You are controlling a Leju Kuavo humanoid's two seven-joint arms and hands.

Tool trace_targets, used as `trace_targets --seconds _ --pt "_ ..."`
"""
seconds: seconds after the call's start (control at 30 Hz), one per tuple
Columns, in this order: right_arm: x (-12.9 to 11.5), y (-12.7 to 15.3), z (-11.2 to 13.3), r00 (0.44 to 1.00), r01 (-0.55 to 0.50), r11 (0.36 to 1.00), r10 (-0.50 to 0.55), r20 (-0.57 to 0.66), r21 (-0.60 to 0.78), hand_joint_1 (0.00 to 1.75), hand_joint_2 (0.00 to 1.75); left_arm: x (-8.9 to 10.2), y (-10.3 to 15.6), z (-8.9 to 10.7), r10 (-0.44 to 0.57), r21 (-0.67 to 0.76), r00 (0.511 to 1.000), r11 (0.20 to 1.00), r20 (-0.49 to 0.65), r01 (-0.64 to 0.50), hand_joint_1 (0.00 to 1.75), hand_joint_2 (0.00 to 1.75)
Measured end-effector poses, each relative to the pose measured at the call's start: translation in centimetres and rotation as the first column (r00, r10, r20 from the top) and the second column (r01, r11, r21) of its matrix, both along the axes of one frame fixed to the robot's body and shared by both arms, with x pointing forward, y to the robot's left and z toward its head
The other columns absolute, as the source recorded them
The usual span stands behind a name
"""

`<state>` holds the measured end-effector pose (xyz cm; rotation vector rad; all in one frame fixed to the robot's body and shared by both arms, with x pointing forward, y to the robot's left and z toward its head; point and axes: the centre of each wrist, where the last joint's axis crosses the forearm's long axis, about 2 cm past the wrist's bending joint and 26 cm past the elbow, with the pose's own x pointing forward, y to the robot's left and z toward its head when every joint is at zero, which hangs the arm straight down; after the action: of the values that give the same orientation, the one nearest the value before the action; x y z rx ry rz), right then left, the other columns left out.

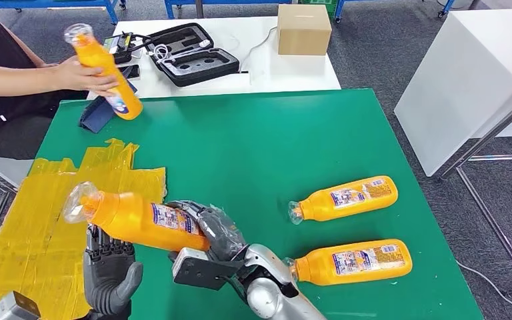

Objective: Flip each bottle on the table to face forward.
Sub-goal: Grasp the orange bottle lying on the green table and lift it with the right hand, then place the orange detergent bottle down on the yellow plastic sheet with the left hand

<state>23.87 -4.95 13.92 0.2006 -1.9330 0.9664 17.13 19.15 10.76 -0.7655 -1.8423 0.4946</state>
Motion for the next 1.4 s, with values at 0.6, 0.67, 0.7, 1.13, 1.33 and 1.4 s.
trace_targets --seconds 0.6,0.67,0.7,1.13,1.33,1.4 --pt "-1.7 4.4 -1.9 0.958 -0.27 0.949 0.282 0.055 -0.164 1.75 1.75 -1.3 1.7 -2.6 0.071 0.076 0.991 0.995 -0.117 -0.063 1.31 1.75" --pt "-1.7 4.4 -2.0 0.957 -0.274 0.946 0.286 0.052 -0.171 1.75 1.75 -1.3 1.7 -2.7 0.079 0.092 0.989 0.993 -0.121 -0.068 1.75 1.75" --pt "-1.6 4.5 -2.0 0.957 -0.275 0.946 0.287 0.051 -0.175 1.75 1.75 -1.3 1.7 -2.8 0.082 0.097 0.989 0.993 -0.122 -0.07 1.75 1.75" --pt "-2.2 4.6 -2.5 0.971 -0.223 0.956 0.235 0.043 -0.193 0.16 1.75 -1.4 2.0 -2.9 0.102 0.115 0.989 0.989 -0.104 -0.089 1.75 1.75" --pt "-2.9 4.2 -2.1 0.987 -0.142 0.971 0.154 0.052 -0.192 0.0 0.87 -1.0 2.1 -1.9 0.122 0.168 0.99 0.98 -0.066 -0.11 1.75 1.75" --pt "-2.9 4.1 -1.9 0.987 -0.135 0.974 0.148 0.056 -0.184 0.0 0.0 -1.0 2.1 -1.7 0.128 0.177 0.99 0.977 -0.059 -0.115 1.75 1.75"
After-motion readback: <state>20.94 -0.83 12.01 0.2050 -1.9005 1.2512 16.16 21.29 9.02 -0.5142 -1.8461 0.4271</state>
